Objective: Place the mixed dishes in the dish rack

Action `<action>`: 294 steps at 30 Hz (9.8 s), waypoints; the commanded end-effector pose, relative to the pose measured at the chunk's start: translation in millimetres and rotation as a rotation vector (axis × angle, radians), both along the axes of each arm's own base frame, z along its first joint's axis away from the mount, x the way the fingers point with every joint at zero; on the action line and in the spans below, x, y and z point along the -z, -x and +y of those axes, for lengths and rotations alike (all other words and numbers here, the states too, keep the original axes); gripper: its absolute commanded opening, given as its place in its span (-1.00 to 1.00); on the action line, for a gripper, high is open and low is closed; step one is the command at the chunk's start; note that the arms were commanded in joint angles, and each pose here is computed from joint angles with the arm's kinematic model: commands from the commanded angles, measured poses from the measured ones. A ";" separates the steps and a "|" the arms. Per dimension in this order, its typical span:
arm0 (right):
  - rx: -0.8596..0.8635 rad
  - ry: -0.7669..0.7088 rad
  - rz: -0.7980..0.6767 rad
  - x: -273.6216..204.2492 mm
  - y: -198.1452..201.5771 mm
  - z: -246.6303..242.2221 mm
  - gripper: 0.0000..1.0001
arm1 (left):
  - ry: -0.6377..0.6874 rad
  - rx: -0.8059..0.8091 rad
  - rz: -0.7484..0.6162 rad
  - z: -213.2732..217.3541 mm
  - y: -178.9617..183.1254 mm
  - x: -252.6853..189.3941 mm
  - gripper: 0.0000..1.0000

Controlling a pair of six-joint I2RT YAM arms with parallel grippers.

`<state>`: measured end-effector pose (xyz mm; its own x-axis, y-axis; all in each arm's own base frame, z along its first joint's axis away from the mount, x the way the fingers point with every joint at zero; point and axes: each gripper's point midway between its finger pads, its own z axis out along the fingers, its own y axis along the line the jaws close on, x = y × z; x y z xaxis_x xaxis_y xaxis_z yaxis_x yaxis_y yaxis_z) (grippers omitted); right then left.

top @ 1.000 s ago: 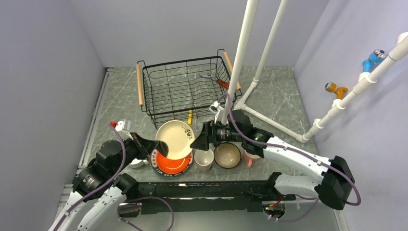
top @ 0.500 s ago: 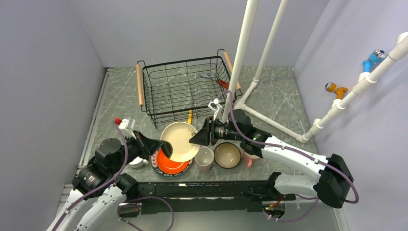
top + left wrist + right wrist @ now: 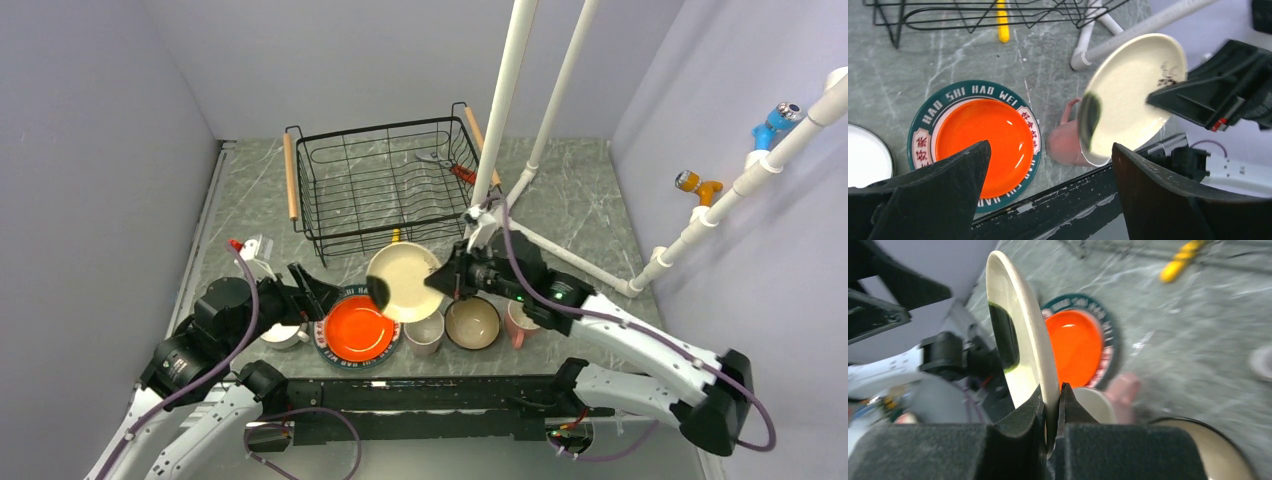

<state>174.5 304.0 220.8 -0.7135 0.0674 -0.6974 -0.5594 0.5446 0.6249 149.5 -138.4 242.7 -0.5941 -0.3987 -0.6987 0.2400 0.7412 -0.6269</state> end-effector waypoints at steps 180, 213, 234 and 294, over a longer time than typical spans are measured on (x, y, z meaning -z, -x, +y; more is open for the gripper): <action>-0.068 0.114 -0.728 -76.7 -332.5 -74.2 0.99 | -0.219 -0.005 -0.336 46.8 13.8 -23.2 0.99; 0.721 0.013 0.114 -24.3 -87.5 -203.5 0.99 | -0.261 -0.367 0.278 64.0 -6.1 54.3 0.99; 0.310 -0.039 -0.068 -39.8 -40.4 -97.4 0.99 | -0.405 -0.242 0.475 -2.3 -14.5 152.9 0.51; 0.246 -0.012 -0.106 -38.3 -48.3 -85.5 0.99 | -0.128 -0.378 0.551 10.6 19.9 214.7 -1.00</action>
<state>218.4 209.7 235.5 -0.6374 0.2284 -0.7359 -0.4163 0.7016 0.5783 138.8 -133.2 34.4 -0.7093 -0.5631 -0.4240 -0.3377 0.7995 -0.4968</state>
